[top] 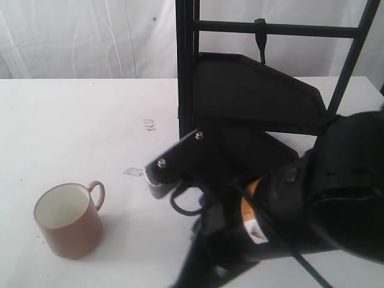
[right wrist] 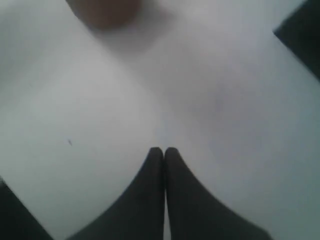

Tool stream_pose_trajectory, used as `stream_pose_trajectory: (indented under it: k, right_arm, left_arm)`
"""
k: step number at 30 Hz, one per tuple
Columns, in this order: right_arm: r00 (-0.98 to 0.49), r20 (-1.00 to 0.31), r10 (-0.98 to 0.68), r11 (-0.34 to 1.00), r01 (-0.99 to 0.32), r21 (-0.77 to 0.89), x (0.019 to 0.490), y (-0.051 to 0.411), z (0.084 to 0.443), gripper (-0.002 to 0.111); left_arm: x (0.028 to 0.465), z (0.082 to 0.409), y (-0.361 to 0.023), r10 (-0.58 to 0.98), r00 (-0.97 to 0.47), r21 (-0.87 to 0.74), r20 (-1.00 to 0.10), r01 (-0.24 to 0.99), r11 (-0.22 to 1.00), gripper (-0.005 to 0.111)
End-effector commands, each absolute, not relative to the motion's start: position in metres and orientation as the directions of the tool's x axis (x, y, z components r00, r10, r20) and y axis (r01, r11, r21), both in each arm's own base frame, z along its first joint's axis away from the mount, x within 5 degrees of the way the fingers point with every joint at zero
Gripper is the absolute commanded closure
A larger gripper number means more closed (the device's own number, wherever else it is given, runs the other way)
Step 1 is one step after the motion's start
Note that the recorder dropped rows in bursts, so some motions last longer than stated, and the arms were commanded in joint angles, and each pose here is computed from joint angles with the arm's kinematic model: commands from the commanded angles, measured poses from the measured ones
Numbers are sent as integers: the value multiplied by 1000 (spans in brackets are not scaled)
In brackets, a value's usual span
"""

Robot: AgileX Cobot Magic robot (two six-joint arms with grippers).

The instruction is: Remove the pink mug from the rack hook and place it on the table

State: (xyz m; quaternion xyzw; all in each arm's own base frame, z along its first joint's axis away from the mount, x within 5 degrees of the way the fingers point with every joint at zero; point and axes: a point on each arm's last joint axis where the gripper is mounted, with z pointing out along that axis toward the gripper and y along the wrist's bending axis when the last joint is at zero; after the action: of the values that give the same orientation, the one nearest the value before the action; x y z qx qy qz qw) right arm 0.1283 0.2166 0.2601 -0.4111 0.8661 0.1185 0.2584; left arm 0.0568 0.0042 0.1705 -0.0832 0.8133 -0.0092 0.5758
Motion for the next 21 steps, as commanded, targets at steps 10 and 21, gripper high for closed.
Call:
stream_pose_trajectory:
  k: [10, 21]
  right_arm:
    - [-725, -344, -597, 802, -533, -269, 131, 86, 262, 108]
    - [-876, -480, -34, 999, -49, 18, 151, 38, 247, 108]
  left_arm:
    - [57, 170, 4, -143, -319, -109, -937, -121, 987, 107]
    - [57, 170, 4, -143, -319, -109, -937, -121, 987, 107]
